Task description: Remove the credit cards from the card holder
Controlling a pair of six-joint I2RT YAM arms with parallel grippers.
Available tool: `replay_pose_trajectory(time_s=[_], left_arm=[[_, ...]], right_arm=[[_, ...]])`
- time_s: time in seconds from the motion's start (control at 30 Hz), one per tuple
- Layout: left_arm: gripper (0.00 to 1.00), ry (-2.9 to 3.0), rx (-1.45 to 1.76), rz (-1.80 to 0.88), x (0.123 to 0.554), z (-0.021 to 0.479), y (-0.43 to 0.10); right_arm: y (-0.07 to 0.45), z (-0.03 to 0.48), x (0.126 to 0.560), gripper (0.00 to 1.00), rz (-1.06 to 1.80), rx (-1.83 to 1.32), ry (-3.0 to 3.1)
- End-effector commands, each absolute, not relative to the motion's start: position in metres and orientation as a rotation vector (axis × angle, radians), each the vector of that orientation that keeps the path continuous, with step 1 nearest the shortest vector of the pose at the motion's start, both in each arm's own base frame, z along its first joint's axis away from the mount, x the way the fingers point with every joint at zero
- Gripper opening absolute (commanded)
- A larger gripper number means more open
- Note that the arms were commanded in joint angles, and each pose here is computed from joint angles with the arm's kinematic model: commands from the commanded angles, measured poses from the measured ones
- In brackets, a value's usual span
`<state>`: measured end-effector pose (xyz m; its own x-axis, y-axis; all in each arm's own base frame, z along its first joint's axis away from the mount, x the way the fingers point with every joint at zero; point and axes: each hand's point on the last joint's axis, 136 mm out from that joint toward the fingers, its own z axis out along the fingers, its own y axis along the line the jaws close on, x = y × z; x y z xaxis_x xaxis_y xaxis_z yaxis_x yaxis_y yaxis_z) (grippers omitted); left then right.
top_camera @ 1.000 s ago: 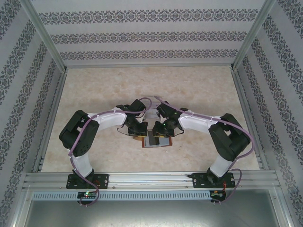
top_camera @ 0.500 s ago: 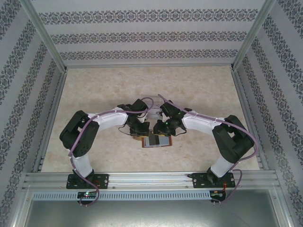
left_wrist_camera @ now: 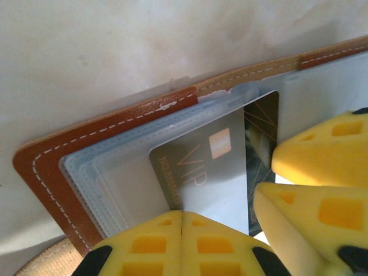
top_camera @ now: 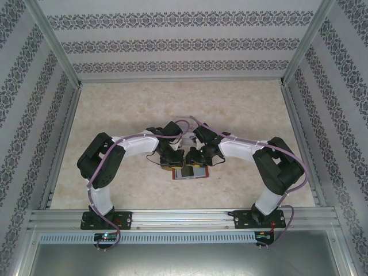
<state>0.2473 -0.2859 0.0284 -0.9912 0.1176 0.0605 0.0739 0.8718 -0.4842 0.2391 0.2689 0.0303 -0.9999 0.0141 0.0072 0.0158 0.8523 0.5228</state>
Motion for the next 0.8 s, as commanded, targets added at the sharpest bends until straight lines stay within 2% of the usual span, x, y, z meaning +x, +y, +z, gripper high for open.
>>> replay_pose_trajectory(time_s=[0.0, 0.27, 0.67, 0.77], left_arm=[[0.04, -2.929, -0.173, 0.682, 0.239, 0.018, -0.282], [0.04, -2.943, -0.180, 0.592, 0.237, 0.011, -0.271], [0.03, -2.969, -0.177, 0.579, 0.240, 0.014, -0.268], [0.03, -2.976, -0.179, 0.592, 0.242, 0.017, -0.270]], right_arm=[[0.257, 0.020, 0.237, 0.33, -0.776, -0.036, -3.031], [0.254, 0.024, 0.238, 0.38, -0.784, -0.035, -3.040], [0.251, 0.019, 0.237, 0.39, -0.789, -0.044, -3.026], [0.259, 0.022, 0.236, 0.37, -0.864, -0.033, -2.997]])
